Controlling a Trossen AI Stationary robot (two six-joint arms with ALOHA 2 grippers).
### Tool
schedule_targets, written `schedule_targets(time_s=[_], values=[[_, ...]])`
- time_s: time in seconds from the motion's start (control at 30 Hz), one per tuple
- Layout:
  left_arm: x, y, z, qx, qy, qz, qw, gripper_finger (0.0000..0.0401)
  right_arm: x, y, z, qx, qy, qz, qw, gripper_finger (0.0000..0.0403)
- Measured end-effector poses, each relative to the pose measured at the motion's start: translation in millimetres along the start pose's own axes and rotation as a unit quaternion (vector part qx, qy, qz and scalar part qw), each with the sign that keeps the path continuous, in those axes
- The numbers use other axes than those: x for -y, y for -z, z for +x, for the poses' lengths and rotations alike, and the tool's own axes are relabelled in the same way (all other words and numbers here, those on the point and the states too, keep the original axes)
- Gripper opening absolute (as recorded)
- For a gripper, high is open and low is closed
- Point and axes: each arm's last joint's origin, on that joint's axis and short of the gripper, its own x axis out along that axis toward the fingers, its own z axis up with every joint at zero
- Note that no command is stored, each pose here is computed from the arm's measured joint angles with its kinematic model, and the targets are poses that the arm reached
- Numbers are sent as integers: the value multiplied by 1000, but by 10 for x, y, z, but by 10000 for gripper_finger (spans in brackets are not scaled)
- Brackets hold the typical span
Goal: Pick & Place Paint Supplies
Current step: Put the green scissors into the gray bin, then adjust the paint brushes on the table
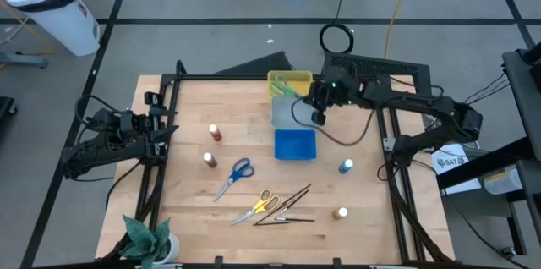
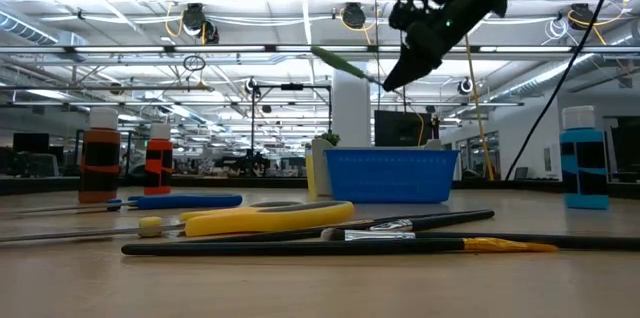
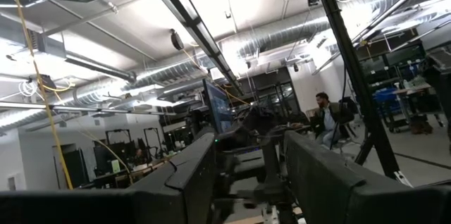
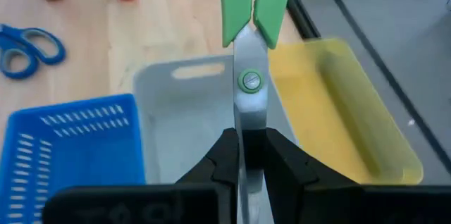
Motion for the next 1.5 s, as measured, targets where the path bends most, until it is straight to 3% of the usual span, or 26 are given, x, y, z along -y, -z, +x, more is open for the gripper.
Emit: schedule_targets(time_s=[0.13, 0.5, 0.93, 1.27, 1.5], values=[[0, 0, 0, 0, 0, 0, 1000, 182, 111, 105, 147, -27, -14, -4, 1000, 31], [0, 0, 0, 0, 0, 0, 1000, 182, 89, 362, 499, -121, -41, -4, 992, 31], [0, -1, 0, 0, 0, 0, 1000, 182, 22, 516, 532, -142, -50, -12, 988, 31], [0, 0, 0, 0, 0, 0, 1000, 182, 39, 534, 539, -150, -12, -4, 989, 118], [0, 0, 0, 0, 0, 0, 1000, 182, 42, 461, 519, -119, -4, 5, 993, 149]])
